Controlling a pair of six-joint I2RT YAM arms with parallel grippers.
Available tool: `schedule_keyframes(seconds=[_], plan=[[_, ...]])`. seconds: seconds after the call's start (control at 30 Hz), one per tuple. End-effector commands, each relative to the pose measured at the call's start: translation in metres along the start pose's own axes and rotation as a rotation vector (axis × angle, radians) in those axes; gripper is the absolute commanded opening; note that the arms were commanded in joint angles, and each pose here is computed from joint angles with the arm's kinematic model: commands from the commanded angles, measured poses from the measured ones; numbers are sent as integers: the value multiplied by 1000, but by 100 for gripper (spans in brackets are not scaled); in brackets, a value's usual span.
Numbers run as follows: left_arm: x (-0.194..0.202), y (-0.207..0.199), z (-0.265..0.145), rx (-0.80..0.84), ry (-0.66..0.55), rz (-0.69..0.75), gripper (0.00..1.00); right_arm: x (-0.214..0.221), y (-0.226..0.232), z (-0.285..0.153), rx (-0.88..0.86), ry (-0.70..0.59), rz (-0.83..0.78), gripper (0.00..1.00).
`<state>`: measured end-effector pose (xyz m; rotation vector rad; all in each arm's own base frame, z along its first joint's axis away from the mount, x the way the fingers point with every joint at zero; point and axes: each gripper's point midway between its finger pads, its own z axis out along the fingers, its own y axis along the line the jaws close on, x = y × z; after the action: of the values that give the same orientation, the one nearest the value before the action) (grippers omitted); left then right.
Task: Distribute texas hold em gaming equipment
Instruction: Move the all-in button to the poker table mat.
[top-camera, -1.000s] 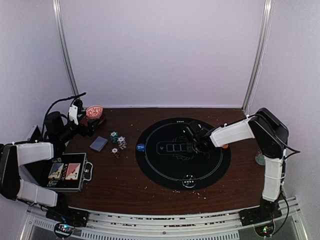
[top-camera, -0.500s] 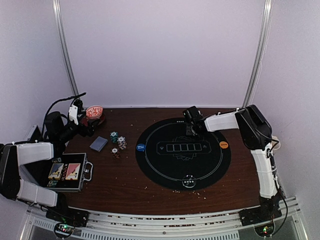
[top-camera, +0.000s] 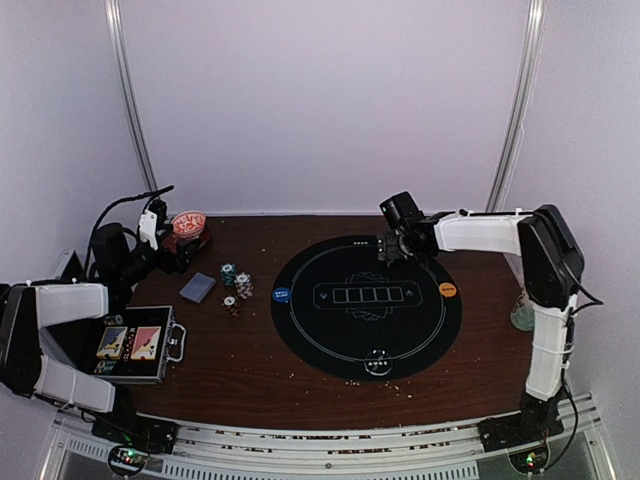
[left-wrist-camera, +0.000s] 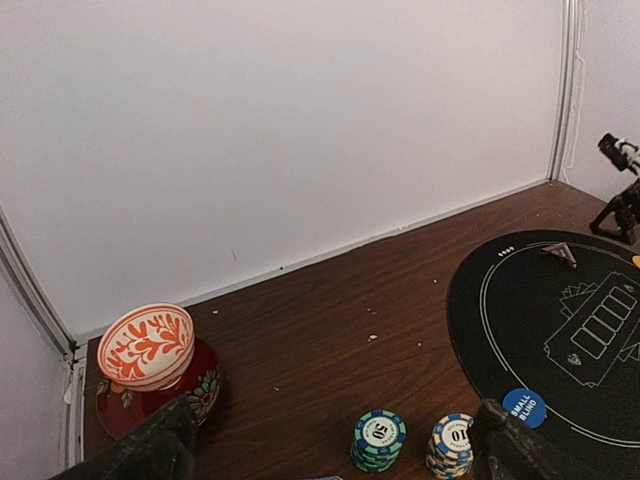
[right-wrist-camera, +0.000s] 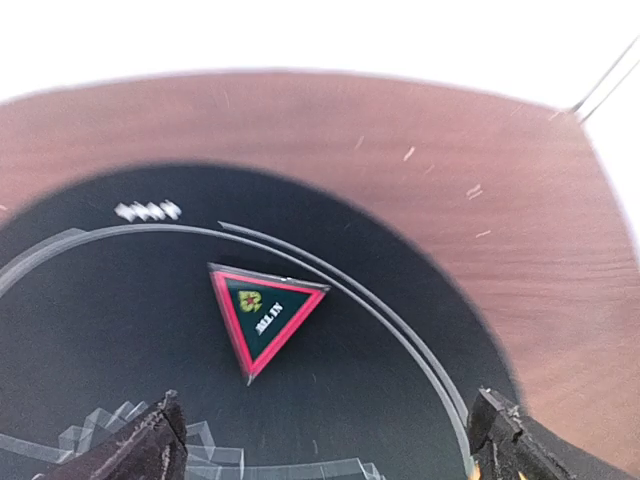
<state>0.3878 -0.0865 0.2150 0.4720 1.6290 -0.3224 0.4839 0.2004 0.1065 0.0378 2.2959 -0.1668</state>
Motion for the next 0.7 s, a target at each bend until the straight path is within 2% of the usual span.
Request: schedule_keyframes(seconds=[0.0,0.23,0.4,0.6,0.67], plan=[[-24,1,0,-3,-55,47,98,-23,-6,-81,3,-131,-9,100],[-27,4,4,3,0,68,98,39,9,-132,-120,-114,-79,100],[-27,-20,6,161,28,107,98,82,25,-145,-255,-101,-86,100],[-28,-41,7,294,41,139,98,106,44,-154,-302,-84,-135,100],[-24,-48,13,330,79,135,98,114,51,-154,-310,-73,-154,100]])
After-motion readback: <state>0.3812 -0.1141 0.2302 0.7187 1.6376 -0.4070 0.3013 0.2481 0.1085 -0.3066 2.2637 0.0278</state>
